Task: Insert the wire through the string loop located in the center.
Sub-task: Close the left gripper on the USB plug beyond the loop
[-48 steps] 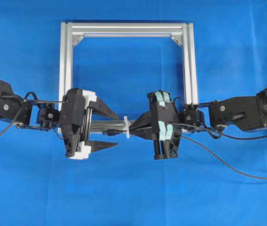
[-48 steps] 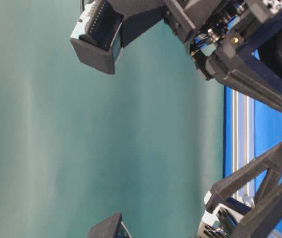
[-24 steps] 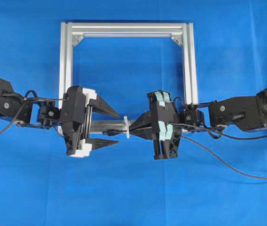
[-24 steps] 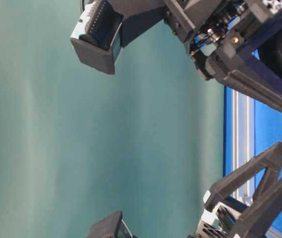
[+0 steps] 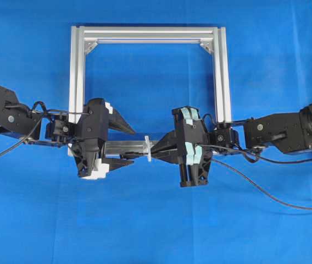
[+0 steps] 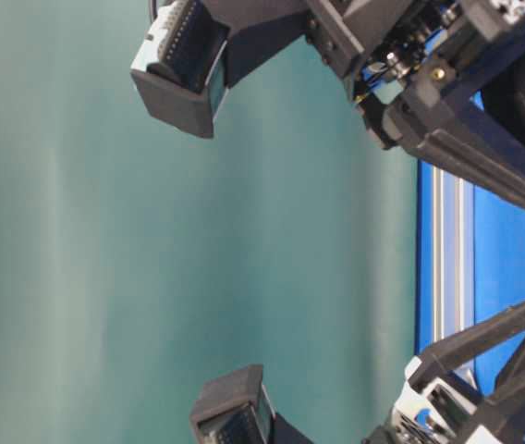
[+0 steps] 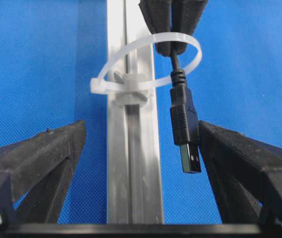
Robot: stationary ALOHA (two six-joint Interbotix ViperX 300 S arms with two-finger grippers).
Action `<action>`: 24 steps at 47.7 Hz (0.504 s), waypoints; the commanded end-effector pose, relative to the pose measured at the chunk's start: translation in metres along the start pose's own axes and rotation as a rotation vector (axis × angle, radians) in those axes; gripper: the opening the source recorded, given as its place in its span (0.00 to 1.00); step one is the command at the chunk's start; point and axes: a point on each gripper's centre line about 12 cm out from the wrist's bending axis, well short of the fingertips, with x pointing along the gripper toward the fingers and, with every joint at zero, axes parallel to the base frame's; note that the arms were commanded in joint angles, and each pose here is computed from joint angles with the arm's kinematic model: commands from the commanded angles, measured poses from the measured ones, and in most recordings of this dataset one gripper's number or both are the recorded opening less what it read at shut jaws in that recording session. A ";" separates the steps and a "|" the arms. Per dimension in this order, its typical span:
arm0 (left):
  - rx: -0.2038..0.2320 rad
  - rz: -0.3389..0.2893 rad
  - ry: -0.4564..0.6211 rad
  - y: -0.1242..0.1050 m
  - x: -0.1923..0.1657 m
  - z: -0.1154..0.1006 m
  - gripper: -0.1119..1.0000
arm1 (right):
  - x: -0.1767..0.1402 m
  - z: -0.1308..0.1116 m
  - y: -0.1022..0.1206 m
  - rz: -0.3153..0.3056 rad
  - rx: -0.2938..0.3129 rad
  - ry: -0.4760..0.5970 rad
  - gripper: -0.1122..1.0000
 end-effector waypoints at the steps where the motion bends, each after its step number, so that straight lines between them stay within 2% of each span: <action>1: -0.001 -0.003 -0.041 -0.001 -0.001 0.014 0.90 | -0.001 0.010 0.003 0.007 0.000 -0.031 0.09; 24: 0.001 -0.004 -0.041 -0.001 -0.001 0.014 0.90 | -0.001 0.009 0.003 0.007 0.001 -0.030 0.09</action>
